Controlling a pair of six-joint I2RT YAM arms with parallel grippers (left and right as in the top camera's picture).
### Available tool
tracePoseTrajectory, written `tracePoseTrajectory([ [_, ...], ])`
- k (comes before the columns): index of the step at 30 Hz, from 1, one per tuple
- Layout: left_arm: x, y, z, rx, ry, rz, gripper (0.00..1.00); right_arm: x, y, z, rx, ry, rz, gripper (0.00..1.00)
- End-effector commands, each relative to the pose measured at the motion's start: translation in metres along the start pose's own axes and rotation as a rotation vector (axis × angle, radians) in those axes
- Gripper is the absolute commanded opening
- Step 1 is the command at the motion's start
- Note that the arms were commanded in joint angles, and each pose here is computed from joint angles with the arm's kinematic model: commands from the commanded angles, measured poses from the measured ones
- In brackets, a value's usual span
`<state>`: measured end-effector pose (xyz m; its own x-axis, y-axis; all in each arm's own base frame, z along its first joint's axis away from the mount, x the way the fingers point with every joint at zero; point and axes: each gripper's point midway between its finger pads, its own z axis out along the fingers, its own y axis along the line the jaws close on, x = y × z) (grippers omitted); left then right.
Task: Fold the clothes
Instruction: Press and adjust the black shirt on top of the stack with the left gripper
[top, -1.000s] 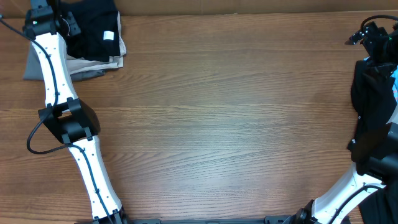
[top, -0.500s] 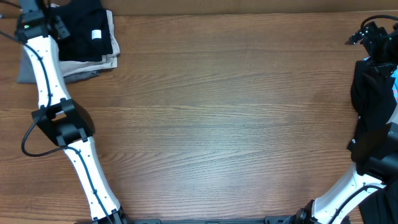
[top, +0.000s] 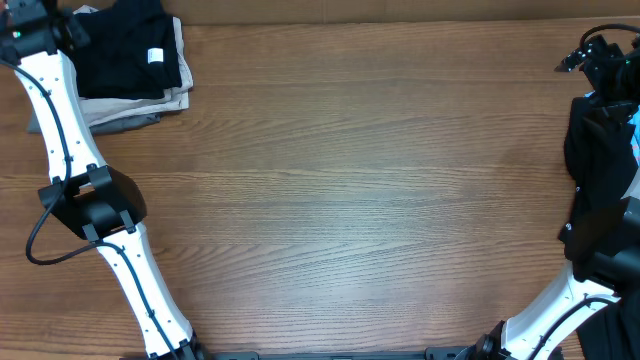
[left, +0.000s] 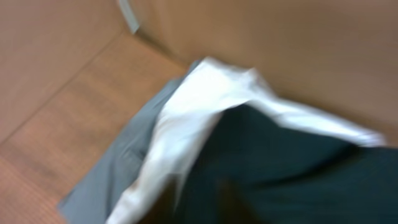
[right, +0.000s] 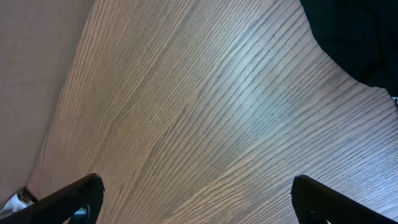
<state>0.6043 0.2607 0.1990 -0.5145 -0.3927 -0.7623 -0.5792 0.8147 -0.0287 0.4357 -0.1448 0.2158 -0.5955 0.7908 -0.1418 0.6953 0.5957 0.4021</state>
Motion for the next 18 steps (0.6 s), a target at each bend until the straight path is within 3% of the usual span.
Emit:
tracePoseTrajectory([
  [1,-0.012,-0.036,-0.018,0.142,-0.028,-0.001,0.04,-0.002,0.002,-0.005,-0.006,-0.018,-0.014,1.00],
  [11,0.041,-0.087,0.045,0.231,0.023,0.042,0.04,-0.002,0.002,-0.005,-0.006,-0.017,-0.014,1.00],
  [18,0.088,-0.096,0.080,0.233,0.110,0.056,0.04,-0.002,0.002,-0.005,-0.006,-0.018,-0.014,1.00],
])
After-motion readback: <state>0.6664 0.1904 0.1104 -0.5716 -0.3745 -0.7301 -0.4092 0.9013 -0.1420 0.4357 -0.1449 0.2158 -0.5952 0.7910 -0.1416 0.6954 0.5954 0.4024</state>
